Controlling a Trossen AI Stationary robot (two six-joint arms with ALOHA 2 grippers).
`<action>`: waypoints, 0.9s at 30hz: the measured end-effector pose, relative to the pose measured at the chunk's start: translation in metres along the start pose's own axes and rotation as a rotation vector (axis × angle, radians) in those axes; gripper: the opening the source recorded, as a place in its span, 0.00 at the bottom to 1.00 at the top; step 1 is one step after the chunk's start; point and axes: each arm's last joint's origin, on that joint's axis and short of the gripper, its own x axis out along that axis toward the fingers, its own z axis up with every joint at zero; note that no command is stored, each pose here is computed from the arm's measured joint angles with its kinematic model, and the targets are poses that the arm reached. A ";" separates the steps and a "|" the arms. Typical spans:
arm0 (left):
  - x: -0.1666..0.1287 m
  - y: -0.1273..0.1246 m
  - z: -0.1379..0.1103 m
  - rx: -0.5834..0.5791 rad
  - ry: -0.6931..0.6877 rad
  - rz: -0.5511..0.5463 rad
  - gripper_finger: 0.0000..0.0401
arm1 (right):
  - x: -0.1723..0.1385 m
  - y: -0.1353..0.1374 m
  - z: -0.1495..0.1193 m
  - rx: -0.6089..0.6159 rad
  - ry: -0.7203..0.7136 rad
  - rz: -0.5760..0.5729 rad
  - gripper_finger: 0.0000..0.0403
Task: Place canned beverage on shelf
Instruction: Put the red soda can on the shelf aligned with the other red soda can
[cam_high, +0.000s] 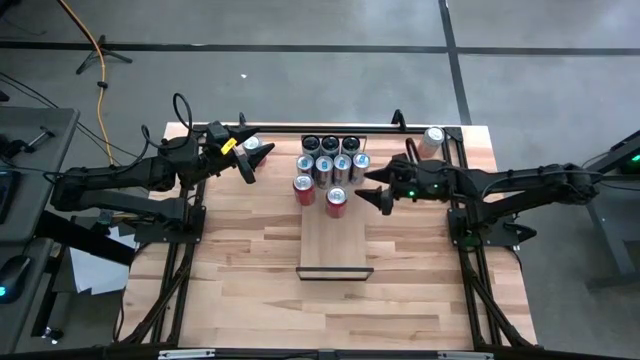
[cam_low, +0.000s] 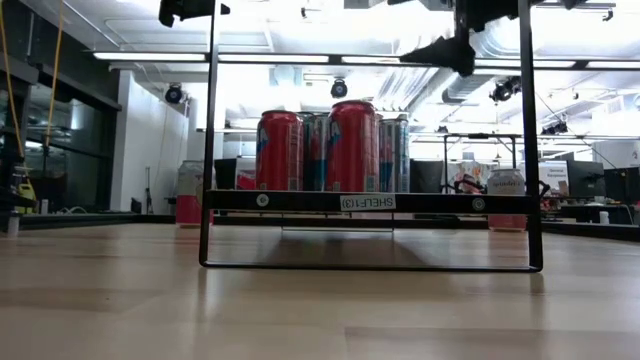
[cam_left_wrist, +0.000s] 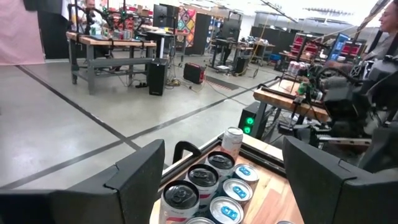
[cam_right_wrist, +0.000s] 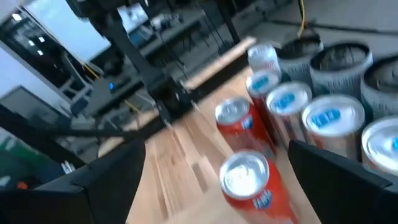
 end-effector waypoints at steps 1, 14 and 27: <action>0.000 0.000 0.000 -0.002 0.000 -0.001 0.69 | 0.000 0.001 0.002 -0.002 -0.019 0.006 0.95; 0.000 -0.001 -0.001 -0.047 0.013 -0.027 0.69 | 0.000 0.008 0.003 -0.020 -0.044 0.073 0.72; -0.010 0.008 -0.056 -0.044 0.451 -0.036 0.59 | 0.010 -0.002 -0.036 -0.056 0.273 -0.073 0.02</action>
